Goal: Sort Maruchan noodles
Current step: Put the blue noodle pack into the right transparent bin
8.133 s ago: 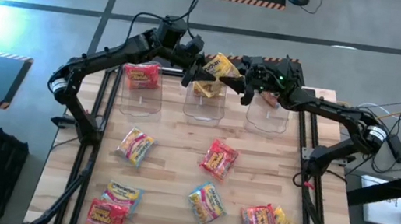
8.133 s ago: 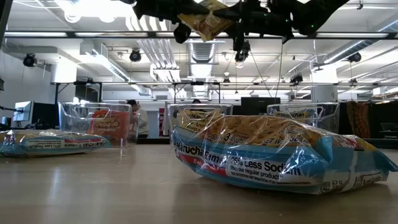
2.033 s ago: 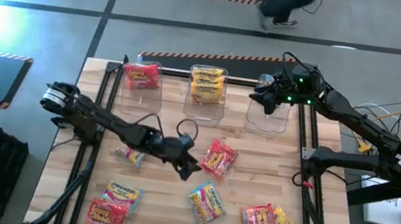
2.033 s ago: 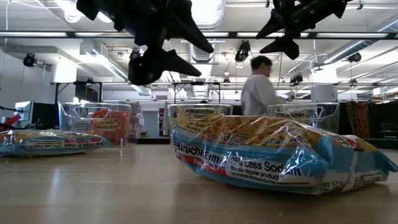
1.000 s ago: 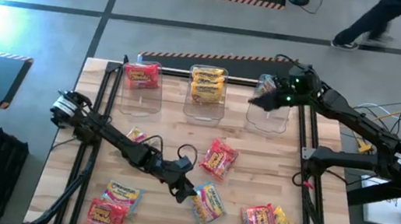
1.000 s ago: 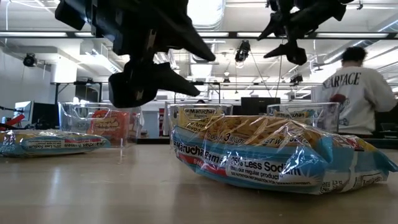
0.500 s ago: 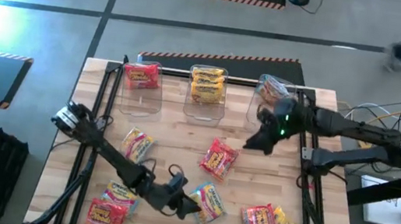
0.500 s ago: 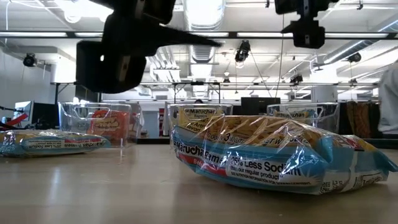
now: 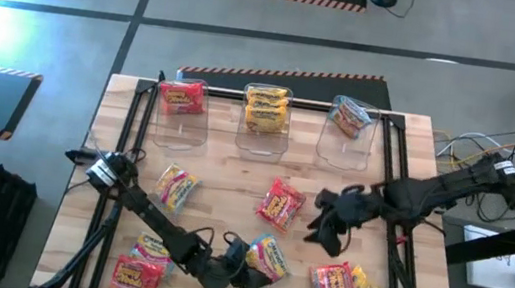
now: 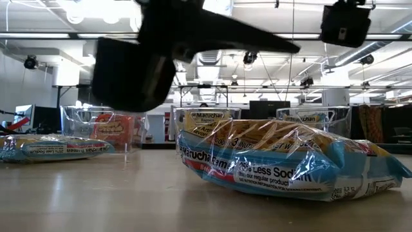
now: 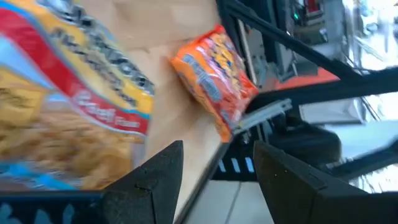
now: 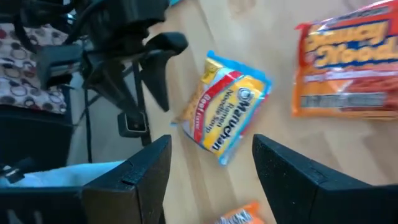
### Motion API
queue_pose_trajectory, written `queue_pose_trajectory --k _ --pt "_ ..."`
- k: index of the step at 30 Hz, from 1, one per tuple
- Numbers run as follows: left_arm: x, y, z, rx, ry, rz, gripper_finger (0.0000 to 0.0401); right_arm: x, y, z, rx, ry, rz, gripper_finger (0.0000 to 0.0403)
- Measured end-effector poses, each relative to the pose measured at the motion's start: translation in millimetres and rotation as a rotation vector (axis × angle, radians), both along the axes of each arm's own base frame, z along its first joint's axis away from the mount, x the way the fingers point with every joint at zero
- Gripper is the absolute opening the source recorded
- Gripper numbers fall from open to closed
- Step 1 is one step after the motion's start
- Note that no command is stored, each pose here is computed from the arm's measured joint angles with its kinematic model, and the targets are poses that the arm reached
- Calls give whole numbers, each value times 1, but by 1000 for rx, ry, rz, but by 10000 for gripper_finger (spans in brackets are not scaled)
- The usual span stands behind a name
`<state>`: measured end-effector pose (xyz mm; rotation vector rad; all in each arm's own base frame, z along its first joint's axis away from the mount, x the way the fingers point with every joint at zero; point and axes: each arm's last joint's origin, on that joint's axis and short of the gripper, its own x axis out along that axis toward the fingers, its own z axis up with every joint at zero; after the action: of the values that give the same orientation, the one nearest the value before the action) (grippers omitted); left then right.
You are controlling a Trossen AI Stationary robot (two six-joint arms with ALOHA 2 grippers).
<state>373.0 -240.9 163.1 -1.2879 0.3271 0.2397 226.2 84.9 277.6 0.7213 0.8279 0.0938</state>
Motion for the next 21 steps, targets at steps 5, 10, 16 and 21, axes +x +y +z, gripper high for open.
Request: queue_pose_trajectory --k 5,10,16,21 --pt "-5 2 -9 -55 55 52 178 9 10 -34 63 -35 -24 212" --pt "-9 2 -15 -114 78 93 178 14 13 -65 129 -24 -67 212" --pt "-15 1 -22 -129 126 116 178 16 15 -93 202 -30 -106 212" --pt "-20 5 -32 -95 205 136 178 21 17 -109 230 -8 -132 212"
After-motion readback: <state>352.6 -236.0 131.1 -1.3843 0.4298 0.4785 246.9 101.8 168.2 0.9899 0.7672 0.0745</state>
